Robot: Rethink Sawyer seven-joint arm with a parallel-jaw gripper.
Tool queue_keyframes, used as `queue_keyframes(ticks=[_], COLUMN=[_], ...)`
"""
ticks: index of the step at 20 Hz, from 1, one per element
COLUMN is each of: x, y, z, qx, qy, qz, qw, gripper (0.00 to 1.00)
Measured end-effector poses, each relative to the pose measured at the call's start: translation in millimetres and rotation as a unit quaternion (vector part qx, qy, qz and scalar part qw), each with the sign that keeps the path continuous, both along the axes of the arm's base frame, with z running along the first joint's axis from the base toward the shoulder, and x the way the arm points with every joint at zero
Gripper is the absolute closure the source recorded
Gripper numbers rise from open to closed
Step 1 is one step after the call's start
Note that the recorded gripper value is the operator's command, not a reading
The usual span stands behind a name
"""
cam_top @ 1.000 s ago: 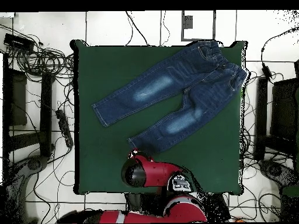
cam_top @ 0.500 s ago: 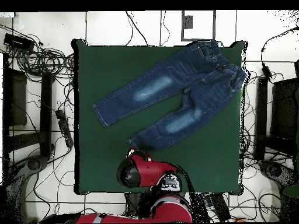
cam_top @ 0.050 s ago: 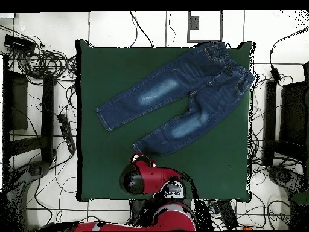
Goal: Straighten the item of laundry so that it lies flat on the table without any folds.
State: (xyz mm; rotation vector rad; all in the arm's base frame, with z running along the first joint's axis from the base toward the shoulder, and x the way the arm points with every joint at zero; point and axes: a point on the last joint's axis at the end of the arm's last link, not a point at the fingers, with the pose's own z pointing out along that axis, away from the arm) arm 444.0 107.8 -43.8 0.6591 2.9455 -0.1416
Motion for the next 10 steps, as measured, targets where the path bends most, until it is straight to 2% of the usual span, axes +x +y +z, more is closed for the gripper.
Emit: queue_keyframes(ticks=[5,10], x=[0.3,1.5], y=[0.0,-0.1], z=[0.1,0.3], qx=[0.0,0.001], qy=[0.001,0.002], qz=[-0.007,-0.029], qw=[1.0,0.9996], gripper=[1.0,1.0])
